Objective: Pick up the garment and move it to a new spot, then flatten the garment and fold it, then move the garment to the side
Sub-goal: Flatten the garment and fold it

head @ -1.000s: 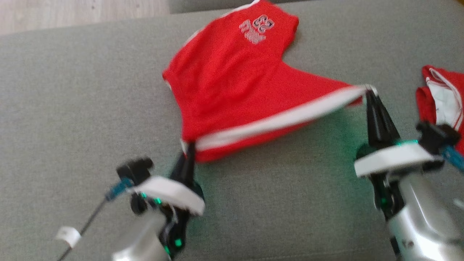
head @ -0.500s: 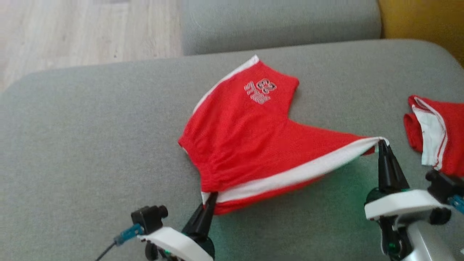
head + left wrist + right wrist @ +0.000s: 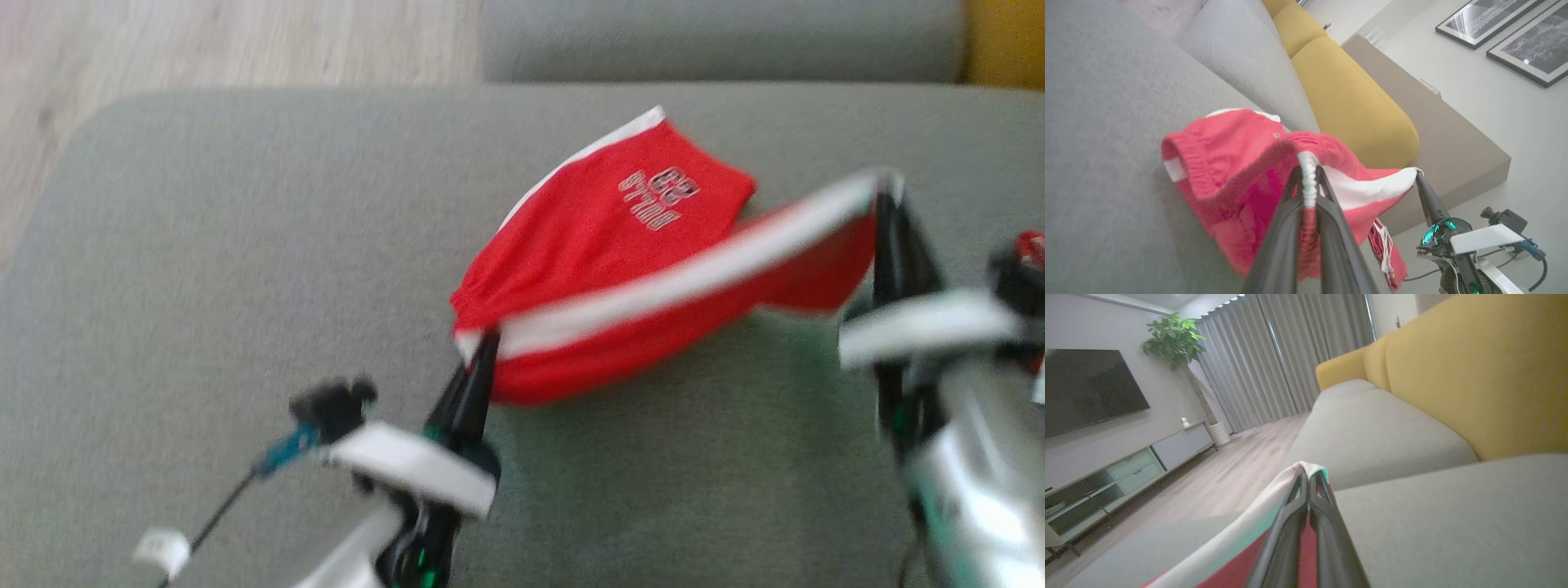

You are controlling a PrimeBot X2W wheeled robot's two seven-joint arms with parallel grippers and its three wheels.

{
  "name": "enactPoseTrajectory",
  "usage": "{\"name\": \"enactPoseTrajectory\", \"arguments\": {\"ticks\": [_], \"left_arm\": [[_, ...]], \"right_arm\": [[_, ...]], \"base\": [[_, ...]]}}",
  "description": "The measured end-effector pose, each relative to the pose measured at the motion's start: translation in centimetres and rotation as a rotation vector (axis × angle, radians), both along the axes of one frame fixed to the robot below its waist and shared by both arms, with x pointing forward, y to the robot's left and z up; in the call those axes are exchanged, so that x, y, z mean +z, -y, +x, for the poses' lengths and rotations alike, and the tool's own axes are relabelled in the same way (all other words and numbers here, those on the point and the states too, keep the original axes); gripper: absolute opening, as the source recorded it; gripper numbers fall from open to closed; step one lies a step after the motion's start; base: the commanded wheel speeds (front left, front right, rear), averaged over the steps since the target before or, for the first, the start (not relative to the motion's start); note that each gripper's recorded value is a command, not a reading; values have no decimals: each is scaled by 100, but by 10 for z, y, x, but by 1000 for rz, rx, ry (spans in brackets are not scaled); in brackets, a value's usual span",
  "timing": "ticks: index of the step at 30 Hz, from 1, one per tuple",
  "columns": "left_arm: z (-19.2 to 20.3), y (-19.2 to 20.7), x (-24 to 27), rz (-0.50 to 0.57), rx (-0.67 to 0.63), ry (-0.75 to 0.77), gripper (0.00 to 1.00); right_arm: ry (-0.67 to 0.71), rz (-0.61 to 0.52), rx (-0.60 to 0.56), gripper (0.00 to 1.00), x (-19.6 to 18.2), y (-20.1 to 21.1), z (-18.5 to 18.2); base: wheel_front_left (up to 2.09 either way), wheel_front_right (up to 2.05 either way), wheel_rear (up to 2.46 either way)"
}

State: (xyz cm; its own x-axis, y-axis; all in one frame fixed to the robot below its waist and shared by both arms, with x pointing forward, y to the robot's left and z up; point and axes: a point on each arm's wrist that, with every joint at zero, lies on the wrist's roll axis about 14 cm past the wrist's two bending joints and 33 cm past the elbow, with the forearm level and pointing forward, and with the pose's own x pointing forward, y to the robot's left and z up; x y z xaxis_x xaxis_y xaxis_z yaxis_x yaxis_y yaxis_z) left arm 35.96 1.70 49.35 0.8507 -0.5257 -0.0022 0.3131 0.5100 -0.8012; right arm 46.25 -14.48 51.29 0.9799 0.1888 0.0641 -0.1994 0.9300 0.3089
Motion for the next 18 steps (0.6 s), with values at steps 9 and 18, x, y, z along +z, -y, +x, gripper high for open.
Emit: {"name": "enactPoseTrajectory", "arguments": {"ticks": [9, 18], "left_arm": [[71, -10, 4, -67, 105, -20, 0], [112, -38, -26, -57, 208, -90, 0]], "right_arm": [[-22, -127, 93, 0, 6, -43, 105], [-152, -242, 164, 0, -54, -71, 147]], "base": [[0, 0, 0], [0, 0, 0]]}}
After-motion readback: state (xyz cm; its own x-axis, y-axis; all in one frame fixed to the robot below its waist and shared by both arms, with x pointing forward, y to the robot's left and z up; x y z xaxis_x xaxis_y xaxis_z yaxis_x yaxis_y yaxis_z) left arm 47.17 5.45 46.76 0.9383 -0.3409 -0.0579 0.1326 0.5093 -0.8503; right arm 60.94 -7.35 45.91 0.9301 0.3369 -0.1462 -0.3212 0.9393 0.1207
